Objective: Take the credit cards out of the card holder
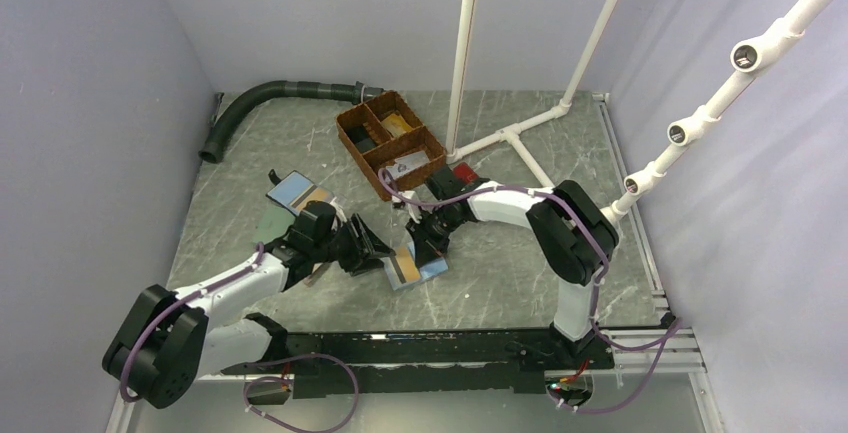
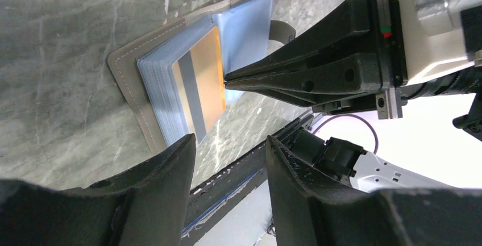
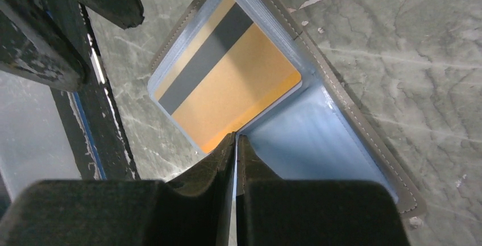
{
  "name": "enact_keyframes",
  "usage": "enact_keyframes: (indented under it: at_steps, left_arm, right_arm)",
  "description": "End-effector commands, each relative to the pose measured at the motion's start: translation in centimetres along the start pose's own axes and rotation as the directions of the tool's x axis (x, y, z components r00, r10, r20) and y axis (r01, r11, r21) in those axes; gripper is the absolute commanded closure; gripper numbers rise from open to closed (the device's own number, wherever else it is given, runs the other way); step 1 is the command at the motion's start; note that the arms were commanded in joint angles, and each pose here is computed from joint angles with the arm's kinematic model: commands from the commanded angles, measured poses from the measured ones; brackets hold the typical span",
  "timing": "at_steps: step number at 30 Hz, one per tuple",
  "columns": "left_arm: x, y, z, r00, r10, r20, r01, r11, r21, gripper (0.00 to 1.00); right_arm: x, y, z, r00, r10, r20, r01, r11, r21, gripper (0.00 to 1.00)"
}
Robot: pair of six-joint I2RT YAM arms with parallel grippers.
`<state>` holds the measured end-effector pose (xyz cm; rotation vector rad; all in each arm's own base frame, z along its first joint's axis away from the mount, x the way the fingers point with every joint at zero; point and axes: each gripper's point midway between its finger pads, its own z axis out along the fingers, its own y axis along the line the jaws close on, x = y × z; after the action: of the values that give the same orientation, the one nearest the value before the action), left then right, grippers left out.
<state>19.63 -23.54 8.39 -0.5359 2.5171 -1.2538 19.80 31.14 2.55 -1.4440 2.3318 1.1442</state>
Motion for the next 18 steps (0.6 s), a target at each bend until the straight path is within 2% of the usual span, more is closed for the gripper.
enact_keyframes:
  at_steps: [1, 8, 18]
  left_arm:
    - [0.3, 0.5, 0.5, 0.999, -0.034, -0.017, 0.034, 0.999, -0.010, 0.46]
    - [0.1, 0.9, 0.6, 0.999, -0.035, -0.006, 0.035, 0.999, -0.029, 0.44]
    - [0.0, 0.9, 1.0, 0.999, -0.033, -0.006, 0.033, 0.999, -0.030, 0.45]
  right_arm:
    - [-1.8, -0.1, 0.8, 0.997, 0.060, 0.046, -0.061, 0.998, -0.001, 0.93]
    - [-2.0, 0.0, 1.9, 0.990, 0.138, 0.031, -0.137, 0.990, -0.034, 0.92]
    - [-2.1, 0.4, 1.9, 0.988, 0.152, 0.037, -0.150, 0.987, -0.052, 0.92]
